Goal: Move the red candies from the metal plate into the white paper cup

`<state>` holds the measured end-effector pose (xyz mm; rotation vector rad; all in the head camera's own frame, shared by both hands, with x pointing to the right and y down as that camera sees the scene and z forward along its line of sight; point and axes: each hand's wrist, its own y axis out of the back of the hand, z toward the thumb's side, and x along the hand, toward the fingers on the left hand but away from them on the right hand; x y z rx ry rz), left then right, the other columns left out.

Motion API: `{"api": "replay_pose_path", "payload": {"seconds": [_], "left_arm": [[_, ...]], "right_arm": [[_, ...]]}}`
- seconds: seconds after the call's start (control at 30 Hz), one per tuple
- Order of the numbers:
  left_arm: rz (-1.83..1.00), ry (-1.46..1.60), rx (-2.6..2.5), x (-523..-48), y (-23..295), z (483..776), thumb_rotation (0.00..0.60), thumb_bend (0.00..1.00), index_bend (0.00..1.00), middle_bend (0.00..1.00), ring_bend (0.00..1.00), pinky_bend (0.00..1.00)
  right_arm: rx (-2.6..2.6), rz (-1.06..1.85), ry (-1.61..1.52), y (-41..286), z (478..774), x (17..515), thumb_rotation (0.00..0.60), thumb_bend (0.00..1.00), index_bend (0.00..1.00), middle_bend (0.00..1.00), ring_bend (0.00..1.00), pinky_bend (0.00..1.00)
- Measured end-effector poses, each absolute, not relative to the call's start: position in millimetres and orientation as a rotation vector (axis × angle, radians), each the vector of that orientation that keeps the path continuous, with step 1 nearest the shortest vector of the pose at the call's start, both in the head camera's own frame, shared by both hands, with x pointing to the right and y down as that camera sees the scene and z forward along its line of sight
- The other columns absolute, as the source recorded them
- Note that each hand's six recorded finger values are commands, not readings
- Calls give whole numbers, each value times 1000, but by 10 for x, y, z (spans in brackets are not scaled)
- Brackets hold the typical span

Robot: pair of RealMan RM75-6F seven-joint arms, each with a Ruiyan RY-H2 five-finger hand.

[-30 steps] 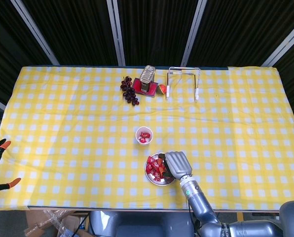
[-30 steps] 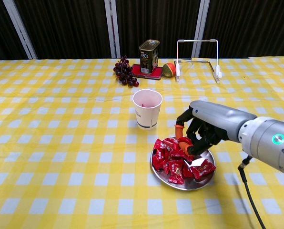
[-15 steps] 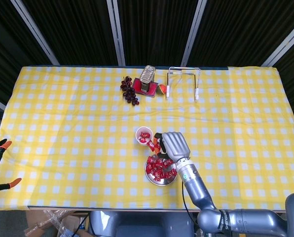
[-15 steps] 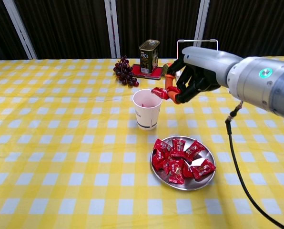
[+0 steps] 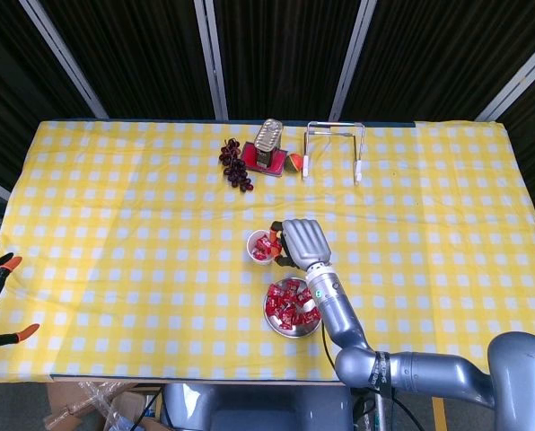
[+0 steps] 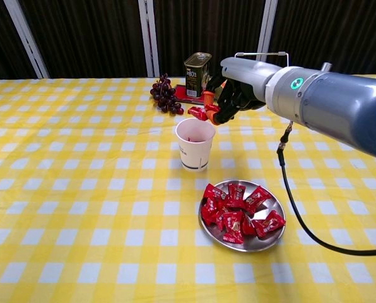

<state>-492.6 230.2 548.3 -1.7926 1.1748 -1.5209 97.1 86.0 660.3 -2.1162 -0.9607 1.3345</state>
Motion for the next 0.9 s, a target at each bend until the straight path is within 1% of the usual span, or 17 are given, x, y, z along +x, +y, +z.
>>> {"api": "replay_pose_path", "payload": {"seconds": [0.23, 0.43, 0.5, 0.57, 0.67, 0.77, 0.9], "left_arm": [[-1526, 1175, -1803, -4929, 2301, 5491, 600, 38, 0, 0, 0, 0], [-1527, 1177, -1806, -4931, 2300, 5487, 600, 38, 0, 0, 0, 0], [-1527, 1177, -1807, -4931, 2300, 5487, 600, 38, 0, 0, 0, 0], [-1527, 1176, -1807, -4930, 2301, 5487, 600, 38, 0, 0, 0, 0], [-1527, 1176, -1807, -4930, 2302, 5486, 600, 38, 0, 0, 0, 0], [-1527, 1176, -1806, -4930, 2302, 5487, 600, 38, 0, 0, 0, 0], [-1527, 1176, -1806, -4928, 2300, 5487, 600, 38, 0, 0, 0, 0]], "right_arm": [[-2120, 1360, -927, 848, 6753, 881, 600, 559, 586, 751, 910, 979], [-2118, 1380, -899, 901, 6837, 856, 600, 560, 517, 750, 910, 979], [-2116, 1383, -891, 918, 6851, 850, 600, 560, 469, 750, 910, 979], [-2114, 1385, -891, 929, 6858, 847, 600, 560, 388, 750, 910, 979], [-2114, 1386, -891, 940, 6863, 848, 600, 562, 323, 751, 910, 979], [-2115, 1381, -892, 950, 6852, 843, 600, 564, 299, 751, 910, 979], [-2122, 1364, -901, 955, 6807, 825, 600, 564, 298, 751, 910, 979]]}}
